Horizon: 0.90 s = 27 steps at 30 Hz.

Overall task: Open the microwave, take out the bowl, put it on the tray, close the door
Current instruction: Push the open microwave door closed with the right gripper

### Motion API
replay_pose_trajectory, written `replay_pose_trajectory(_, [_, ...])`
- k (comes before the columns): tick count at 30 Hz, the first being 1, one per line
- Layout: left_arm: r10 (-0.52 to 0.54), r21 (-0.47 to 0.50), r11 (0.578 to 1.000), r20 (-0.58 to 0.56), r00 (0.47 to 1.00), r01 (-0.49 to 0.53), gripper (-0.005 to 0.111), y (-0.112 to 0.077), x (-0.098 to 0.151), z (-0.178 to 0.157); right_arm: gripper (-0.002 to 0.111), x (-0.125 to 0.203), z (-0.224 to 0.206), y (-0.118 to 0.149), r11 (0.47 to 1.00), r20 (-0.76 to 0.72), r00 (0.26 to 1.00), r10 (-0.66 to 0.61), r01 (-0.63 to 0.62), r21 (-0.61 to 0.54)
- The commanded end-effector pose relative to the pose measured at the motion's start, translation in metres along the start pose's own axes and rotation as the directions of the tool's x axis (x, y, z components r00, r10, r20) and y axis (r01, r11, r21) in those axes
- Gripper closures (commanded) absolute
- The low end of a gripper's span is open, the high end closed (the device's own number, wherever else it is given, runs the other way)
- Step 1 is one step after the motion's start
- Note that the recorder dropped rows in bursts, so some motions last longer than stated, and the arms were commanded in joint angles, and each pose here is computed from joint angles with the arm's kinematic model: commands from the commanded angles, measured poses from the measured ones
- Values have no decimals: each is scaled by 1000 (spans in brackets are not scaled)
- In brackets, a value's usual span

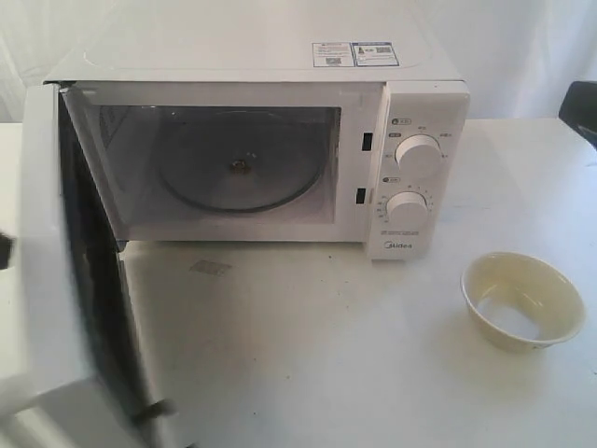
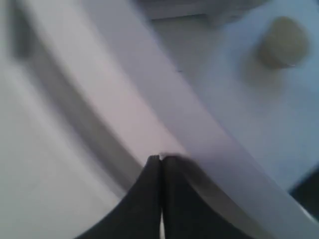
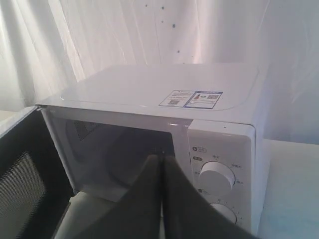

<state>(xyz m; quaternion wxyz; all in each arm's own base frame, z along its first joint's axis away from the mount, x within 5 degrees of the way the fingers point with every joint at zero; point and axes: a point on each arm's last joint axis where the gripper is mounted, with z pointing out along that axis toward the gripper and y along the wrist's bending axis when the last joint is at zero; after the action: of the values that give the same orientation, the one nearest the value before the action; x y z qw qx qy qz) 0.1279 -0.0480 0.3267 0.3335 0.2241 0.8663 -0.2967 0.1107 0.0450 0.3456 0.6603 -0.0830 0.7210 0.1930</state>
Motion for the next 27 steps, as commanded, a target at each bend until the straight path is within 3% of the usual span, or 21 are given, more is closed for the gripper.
replay_pose_trajectory(1, [153, 343, 900, 333, 930, -271, 107, -21, -30, 1, 108, 4, 1, -1, 1000, -31, 1000, -5, 5, 1])
replay_pose_trajectory(6, [177, 173, 958, 265, 948, -228, 107, -10, -31, 1, 108, 9, 1, 0, 1000, -81, 997, -9, 8, -8])
replay_pose_trajectory(11, [168, 21, 984, 188, 968, -175, 107, -7, -21, -5, 108, 33, 40, 8, 997, -294, 956, -22, -2, -83])
replay_pose_trajectory(13, [204, -7, 978, 214, 955, -207, 107, -12, -20, -10, 108, 44, 73, 19, 987, -346, 933, -103, 54, -148])
replay_pose_trajectory(17, [234, -35, 972, 226, 946, -232, 107, -18, -15, -14, 108, 46, 112, 31, 984, -235, 959, -159, 134, -121])
replay_pose_trajectory(21, [228, -78, 973, 188, 955, -217, 107, -17, 3, -11, 108, 72, 160, 63, 945, -368, 885, -284, 194, -263])
replay_pose_trajectory(24, [214, -81, 976, 168, 962, -202, 107, -17, 11, -9, 108, 80, 172, 76, 931, -381, 869, -315, 205, -301])
replay_pose_trajectory(27, [205, -113, 975, 139, 969, -190, 107, -18, 16, -12, 108, 72, 176, 75, 938, -304, 902, -307, 232, -257])
